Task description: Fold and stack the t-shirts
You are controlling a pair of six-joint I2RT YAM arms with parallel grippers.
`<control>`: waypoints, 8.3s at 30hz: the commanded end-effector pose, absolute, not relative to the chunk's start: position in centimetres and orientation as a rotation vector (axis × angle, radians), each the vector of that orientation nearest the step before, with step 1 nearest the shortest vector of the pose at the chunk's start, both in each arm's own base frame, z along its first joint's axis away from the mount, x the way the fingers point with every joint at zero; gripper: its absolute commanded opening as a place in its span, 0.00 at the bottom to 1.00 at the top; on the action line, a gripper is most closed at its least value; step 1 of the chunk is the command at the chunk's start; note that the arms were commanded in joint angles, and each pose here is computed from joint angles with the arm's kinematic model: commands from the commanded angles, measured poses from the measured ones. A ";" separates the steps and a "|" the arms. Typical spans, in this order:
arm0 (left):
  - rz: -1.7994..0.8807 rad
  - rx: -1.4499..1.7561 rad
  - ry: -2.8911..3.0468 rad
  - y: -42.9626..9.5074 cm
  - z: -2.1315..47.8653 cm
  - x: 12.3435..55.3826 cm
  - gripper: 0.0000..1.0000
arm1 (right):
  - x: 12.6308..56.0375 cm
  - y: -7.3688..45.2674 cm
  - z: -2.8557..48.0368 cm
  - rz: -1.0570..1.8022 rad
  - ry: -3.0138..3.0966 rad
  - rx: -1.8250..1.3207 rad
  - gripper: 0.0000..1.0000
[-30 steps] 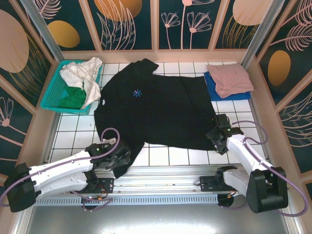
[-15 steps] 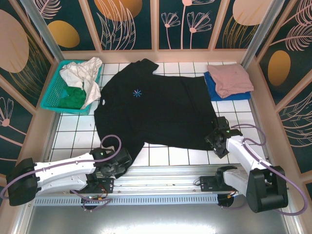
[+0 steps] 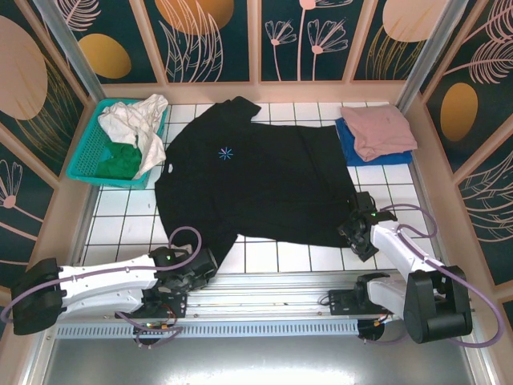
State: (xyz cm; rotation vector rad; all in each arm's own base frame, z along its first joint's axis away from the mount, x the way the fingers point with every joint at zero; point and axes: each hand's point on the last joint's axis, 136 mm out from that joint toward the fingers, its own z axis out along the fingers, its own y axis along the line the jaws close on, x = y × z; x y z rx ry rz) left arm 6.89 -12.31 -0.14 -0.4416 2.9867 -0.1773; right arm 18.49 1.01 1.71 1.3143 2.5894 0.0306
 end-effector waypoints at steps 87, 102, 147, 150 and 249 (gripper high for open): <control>0.431 -0.176 2.355 -8.9 16.4 50.5 0.00 | 40.7 0.9 6.1 0.195 2.532 0.934 0.00; 0.407 -0.205 2.454 -8.1 16.7 48.5 0.69 | 40.5 -0.8 9.5 -0.005 2.518 0.865 0.34; 0.111 -0.535 2.611 -3.7 5.5 29.5 0.55 | 26.2 5.3 2.4 0.209 2.700 0.655 0.60; 0.104 -0.468 2.650 -4.6 4.6 31.0 0.76 | 28.1 5.4 3.8 0.229 2.656 0.635 0.60; -0.155 -0.298 2.753 -11.6 2.9 41.9 0.49 | 29.5 40.9 0.2 0.236 2.334 -0.735 0.33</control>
